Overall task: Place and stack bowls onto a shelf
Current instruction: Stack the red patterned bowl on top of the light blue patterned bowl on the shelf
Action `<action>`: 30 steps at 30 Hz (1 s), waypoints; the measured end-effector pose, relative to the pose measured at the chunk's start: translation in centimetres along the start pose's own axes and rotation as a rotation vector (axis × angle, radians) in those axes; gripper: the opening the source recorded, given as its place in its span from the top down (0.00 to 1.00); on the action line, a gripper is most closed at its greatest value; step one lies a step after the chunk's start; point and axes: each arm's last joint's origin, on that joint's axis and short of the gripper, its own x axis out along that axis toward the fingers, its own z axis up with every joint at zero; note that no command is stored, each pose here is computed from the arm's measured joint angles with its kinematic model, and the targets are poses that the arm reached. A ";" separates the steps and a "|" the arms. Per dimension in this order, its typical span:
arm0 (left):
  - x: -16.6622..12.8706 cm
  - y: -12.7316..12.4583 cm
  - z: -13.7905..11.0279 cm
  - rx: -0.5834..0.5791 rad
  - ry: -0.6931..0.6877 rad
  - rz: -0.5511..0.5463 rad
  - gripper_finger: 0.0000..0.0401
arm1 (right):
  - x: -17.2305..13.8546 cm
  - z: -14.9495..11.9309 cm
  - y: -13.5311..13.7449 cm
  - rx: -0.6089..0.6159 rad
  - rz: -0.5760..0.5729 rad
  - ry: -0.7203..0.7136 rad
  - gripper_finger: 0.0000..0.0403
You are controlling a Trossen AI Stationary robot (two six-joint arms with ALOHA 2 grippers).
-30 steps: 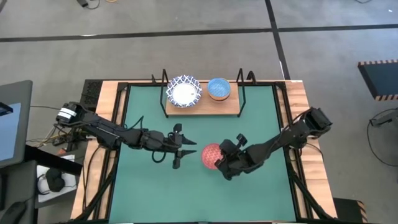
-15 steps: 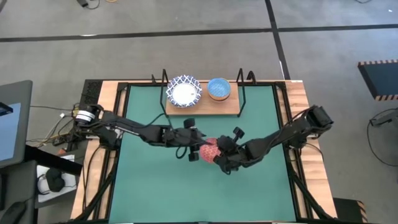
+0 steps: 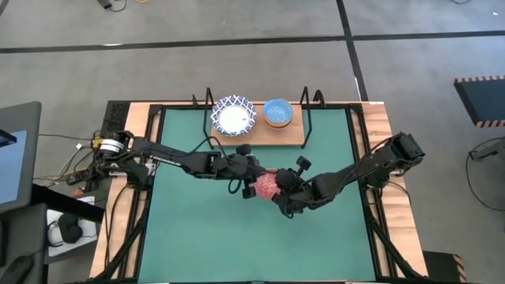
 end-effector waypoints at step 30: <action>0.3 0.6 -0.9 -0.046 0.078 -0.080 0.81 | 2.2 -3.4 0.0 0.196 0.192 0.290 0.91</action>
